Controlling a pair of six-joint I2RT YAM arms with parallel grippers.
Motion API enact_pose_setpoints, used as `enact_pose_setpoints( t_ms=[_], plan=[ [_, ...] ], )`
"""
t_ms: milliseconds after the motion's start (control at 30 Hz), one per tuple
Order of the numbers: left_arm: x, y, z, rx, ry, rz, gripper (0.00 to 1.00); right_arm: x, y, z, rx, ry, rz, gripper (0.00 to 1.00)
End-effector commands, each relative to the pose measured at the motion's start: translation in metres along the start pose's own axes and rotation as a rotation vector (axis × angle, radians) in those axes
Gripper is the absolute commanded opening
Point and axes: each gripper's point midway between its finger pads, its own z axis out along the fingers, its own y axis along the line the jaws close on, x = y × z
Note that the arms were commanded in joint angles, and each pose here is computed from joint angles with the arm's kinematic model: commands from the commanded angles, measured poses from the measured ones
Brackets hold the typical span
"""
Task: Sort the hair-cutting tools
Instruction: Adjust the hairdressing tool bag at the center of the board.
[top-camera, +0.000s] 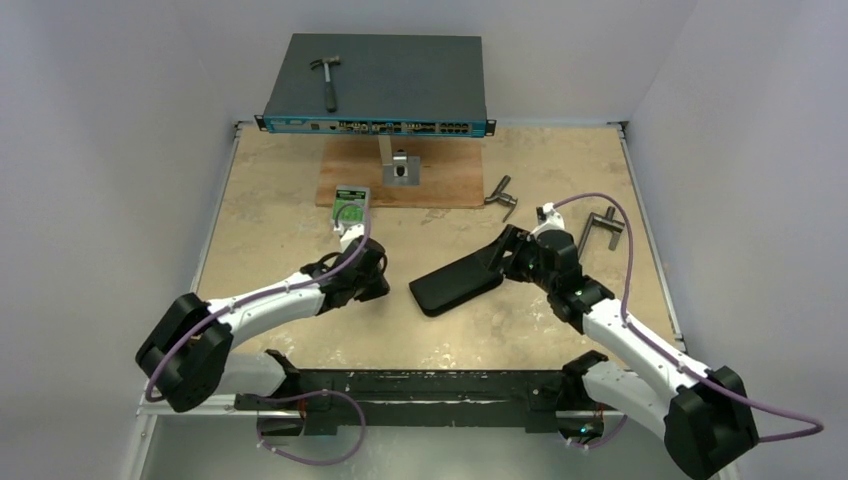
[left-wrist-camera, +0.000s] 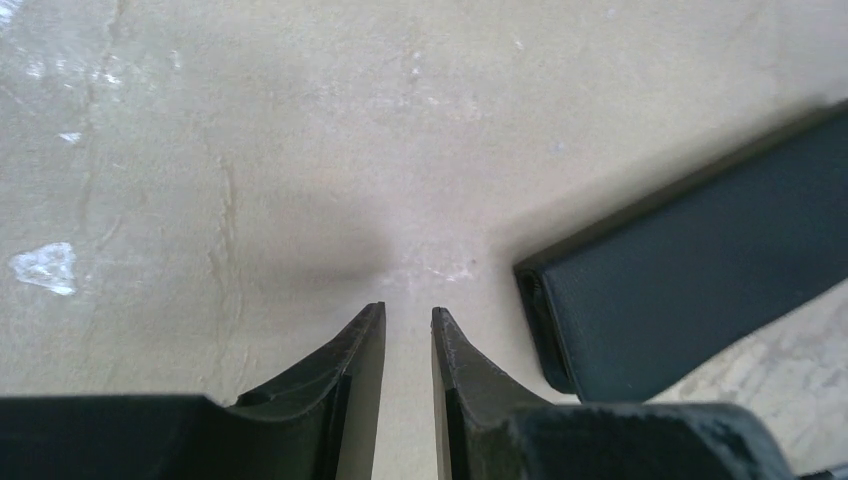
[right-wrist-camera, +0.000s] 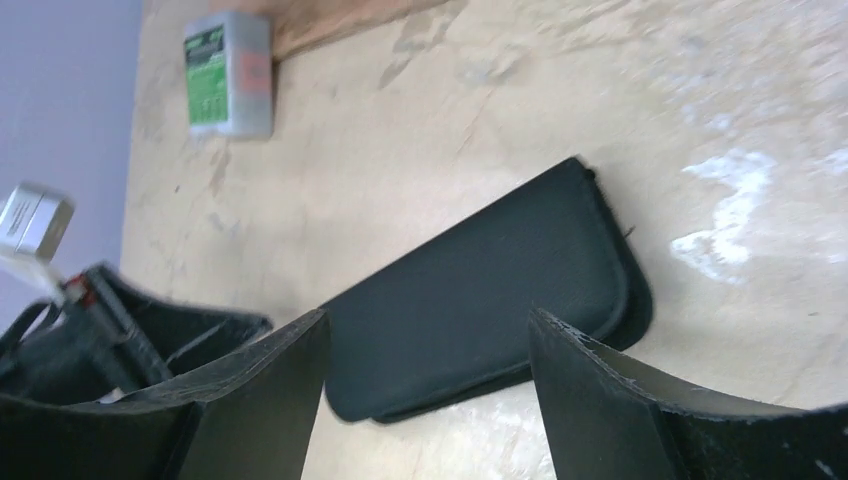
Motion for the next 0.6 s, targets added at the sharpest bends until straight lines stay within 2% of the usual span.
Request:
enact_pose_setpoints(
  t_ms=[0, 100, 267, 433, 567],
  plan=[
    [0.012, -0.017, -0.014, 0.158, 0.040, -0.010, 0.22, -0.023, -0.028, 0.008, 0.138, -0.071, 0.019, 0.71],
    [0.028, -0.027, -0.021, 0.280, 0.088, 0.005, 0.23, -0.039, -0.025, 0.025, 0.119, -0.108, 0.027, 0.71],
    [0.052, -0.029, -0.032, 0.387, 0.121, 0.063, 0.22, -0.046, -0.034, 0.058, 0.165, -0.074, -0.007, 0.75],
    [0.068, -0.050, -0.044, 0.556, 0.136, 0.158, 0.24, -0.034, -0.045, 0.076, 0.181, -0.019, -0.020, 0.75],
    [0.081, -0.059, -0.036, 0.564, 0.181, 0.199, 0.24, -0.013, -0.057, 0.079, 0.191, 0.041, -0.028, 0.69]
  ],
)
